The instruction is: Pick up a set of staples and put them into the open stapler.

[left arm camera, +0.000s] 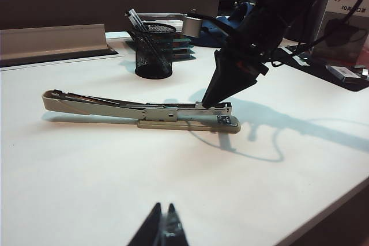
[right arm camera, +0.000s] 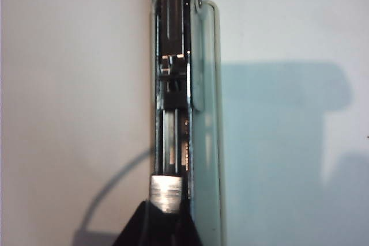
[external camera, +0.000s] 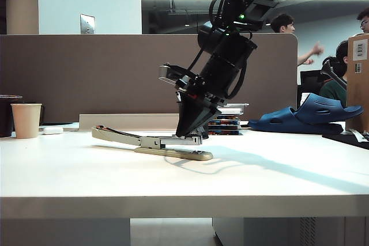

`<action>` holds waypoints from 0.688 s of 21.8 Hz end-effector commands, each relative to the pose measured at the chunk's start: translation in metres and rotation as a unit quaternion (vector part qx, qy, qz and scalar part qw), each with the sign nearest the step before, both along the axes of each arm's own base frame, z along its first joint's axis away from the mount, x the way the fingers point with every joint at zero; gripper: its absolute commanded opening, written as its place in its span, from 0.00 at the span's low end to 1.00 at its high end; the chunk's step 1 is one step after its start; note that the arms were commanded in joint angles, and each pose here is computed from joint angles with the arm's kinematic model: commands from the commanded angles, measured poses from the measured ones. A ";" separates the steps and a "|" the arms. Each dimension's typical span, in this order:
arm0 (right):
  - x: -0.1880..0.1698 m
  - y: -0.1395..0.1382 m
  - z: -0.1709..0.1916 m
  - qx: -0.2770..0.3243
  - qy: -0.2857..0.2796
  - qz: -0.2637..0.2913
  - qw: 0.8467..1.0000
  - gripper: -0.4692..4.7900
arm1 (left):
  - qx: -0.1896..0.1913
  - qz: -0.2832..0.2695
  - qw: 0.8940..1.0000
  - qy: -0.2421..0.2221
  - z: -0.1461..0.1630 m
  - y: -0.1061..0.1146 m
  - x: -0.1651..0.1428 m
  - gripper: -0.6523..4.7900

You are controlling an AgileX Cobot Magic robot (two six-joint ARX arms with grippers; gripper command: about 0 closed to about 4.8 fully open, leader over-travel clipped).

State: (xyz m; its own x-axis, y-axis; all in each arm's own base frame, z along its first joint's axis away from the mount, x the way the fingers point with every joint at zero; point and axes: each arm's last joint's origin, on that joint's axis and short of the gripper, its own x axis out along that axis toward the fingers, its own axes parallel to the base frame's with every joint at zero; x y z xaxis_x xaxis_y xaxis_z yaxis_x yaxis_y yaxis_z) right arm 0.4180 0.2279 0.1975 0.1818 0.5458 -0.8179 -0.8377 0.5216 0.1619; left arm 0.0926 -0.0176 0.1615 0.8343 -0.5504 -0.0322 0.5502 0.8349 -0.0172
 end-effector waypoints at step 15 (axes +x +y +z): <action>0.002 0.000 0.006 -0.014 -0.028 -0.013 0.999 0.20 | -0.002 -0.002 1.000 -0.006 0.002 0.000 0.000 0.11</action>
State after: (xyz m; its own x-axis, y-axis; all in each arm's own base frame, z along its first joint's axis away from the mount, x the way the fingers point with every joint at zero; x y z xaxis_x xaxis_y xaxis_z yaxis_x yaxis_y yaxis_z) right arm 0.4195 0.2273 0.1979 0.2221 0.5091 -0.8315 -0.8290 0.5476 0.1138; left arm 0.0926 -0.0176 0.1615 0.8343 -0.5504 -0.0322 0.5502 0.8349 -0.0172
